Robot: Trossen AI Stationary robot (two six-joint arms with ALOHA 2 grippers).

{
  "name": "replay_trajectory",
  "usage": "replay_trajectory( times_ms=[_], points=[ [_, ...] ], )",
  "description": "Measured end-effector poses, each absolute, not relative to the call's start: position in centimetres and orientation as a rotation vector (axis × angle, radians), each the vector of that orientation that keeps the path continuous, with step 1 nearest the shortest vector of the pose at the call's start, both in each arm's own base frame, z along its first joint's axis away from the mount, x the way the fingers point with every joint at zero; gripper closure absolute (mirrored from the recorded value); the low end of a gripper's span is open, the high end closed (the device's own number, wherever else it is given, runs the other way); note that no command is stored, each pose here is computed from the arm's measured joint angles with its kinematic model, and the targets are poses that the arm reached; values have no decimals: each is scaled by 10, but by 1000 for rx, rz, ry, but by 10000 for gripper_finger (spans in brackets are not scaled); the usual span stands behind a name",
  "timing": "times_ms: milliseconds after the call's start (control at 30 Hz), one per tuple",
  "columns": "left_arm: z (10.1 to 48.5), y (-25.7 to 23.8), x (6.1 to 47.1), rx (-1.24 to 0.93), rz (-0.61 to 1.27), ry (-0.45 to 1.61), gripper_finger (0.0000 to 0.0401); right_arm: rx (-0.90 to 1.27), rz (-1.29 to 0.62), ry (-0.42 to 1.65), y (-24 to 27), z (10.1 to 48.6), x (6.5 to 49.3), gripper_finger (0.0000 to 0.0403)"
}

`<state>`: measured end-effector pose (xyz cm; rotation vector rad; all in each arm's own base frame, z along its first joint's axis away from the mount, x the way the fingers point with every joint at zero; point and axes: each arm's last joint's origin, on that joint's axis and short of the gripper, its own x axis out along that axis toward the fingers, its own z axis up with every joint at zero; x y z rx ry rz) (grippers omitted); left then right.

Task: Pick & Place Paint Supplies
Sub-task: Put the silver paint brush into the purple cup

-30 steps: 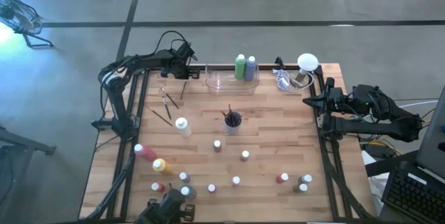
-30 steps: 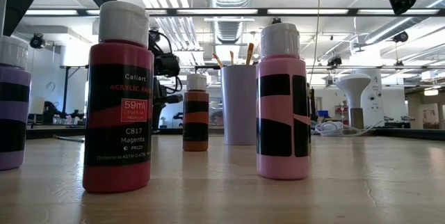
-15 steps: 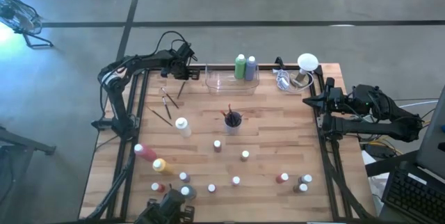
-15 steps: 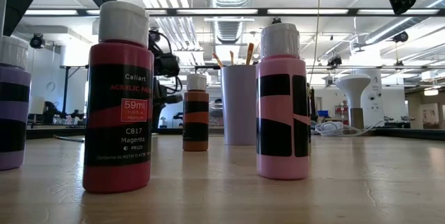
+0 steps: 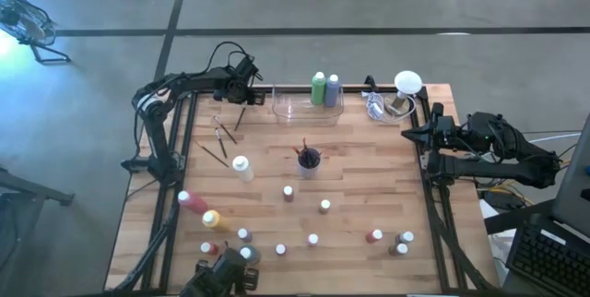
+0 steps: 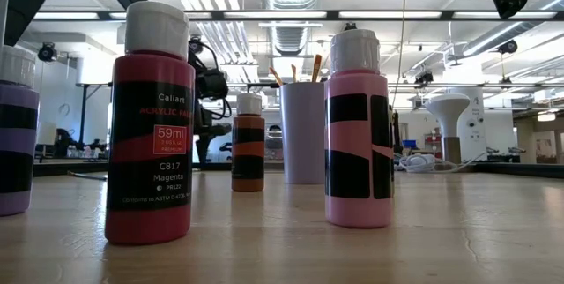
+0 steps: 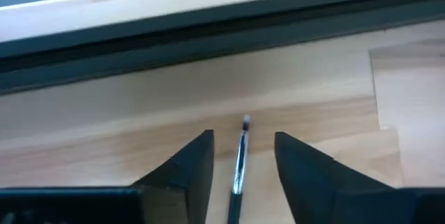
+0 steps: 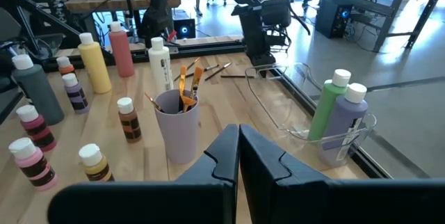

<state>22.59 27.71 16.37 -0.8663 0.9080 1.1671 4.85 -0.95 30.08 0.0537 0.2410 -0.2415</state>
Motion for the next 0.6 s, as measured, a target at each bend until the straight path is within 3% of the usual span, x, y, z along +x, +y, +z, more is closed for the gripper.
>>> replay_trajectory(
  times_ms=[367,600],
  points=[
    [150,285,229,-875,1184,905,231,53,-241,240,-9,301,48,394],
    [148,284,227,-877,1191,930,260,53,-242,240,-9,301,48,394]
  ],
)
